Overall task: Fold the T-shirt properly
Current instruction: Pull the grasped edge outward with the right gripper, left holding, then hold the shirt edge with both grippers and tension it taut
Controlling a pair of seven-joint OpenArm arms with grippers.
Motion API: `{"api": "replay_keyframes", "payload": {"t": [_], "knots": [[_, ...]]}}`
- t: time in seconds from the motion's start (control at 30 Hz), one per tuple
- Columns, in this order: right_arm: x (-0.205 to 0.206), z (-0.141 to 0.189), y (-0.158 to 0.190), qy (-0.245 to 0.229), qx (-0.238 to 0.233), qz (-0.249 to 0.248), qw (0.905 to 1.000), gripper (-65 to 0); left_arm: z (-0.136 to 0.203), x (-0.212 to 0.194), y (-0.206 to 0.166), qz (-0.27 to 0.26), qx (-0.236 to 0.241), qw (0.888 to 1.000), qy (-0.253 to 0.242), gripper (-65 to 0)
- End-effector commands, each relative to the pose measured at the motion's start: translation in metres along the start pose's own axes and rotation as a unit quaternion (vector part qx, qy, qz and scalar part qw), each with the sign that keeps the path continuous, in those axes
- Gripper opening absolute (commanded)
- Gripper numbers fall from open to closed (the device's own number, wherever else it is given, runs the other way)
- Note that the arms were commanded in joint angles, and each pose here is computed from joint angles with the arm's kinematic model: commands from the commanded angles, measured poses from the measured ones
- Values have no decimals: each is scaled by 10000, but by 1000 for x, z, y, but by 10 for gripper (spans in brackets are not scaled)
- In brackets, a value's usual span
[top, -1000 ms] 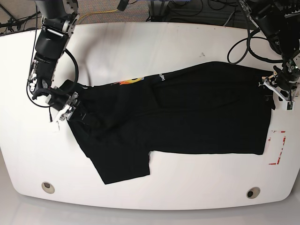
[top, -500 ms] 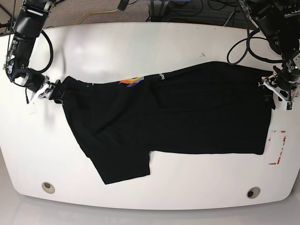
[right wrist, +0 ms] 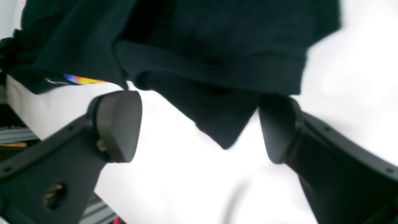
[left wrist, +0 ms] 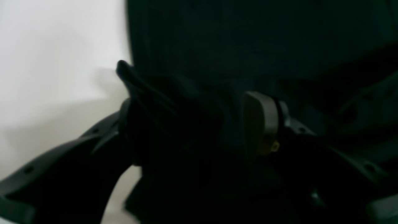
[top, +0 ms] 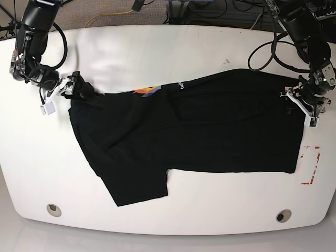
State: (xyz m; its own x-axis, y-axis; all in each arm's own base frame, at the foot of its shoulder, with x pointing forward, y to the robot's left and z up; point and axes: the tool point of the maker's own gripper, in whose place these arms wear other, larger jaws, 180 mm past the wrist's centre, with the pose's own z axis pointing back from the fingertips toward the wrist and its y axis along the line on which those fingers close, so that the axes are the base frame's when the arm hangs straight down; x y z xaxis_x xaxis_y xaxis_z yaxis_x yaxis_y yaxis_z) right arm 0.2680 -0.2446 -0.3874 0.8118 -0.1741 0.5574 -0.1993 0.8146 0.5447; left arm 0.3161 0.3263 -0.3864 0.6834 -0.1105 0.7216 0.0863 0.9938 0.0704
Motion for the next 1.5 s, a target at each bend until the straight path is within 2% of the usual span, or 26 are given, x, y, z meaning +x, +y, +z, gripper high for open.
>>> {"api": "replay_keyframes", "payload": {"t": [0.0,0.17,0.37,0.5,0.77,0.87,0.93,0.97,1.0,1.1,1.13,1.47], "knots": [[28,10,5,-346,-16,332,9988,-84,1,1,2,-25,19,10000,-67,-254],[46,13,6,-341,-256,768,9961,-84,-7,-25,2,21,14,9995,319,-254],[56,19,-13,-118,-856,1037,9908,-84,-6,-35,1,52,-12,9991,428,-254],[61,18,-13,-127,-917,1084,9898,-84,-4,-39,1,36,-9,9989,464,-254],[48,-6,-28,-66,-684,340,9971,-86,-4,-39,1,32,-8,9989,466,-254],[47,-11,-23,-73,-602,318,9976,-170,-4,-39,1,32,-8,9989,466,-254],[45,-13,-21,-54,-578,315,9978,-274,-4,-39,1,28,-5,9989,460,-254],[49,-12,-19,-85,-584,386,9975,-349,-4,-39,1,28,-5,9989,460,-254],[50,-11,-17,-97,-592,436,9972,-388,-4,-39,1,33,0,9989,458,-254],[46,-6,-10,-81,-636,635,9959,-580,-4,-40,1,52,-2,9989,474,-254],[49,-4,-7,-110,-641,737,9952,-609,-4,-39,2,43,3,9989,462,-254],[16,20,17,424,-839,1470,9847,-617,-4,-37,3,41,12,9990,444,-254]]}}
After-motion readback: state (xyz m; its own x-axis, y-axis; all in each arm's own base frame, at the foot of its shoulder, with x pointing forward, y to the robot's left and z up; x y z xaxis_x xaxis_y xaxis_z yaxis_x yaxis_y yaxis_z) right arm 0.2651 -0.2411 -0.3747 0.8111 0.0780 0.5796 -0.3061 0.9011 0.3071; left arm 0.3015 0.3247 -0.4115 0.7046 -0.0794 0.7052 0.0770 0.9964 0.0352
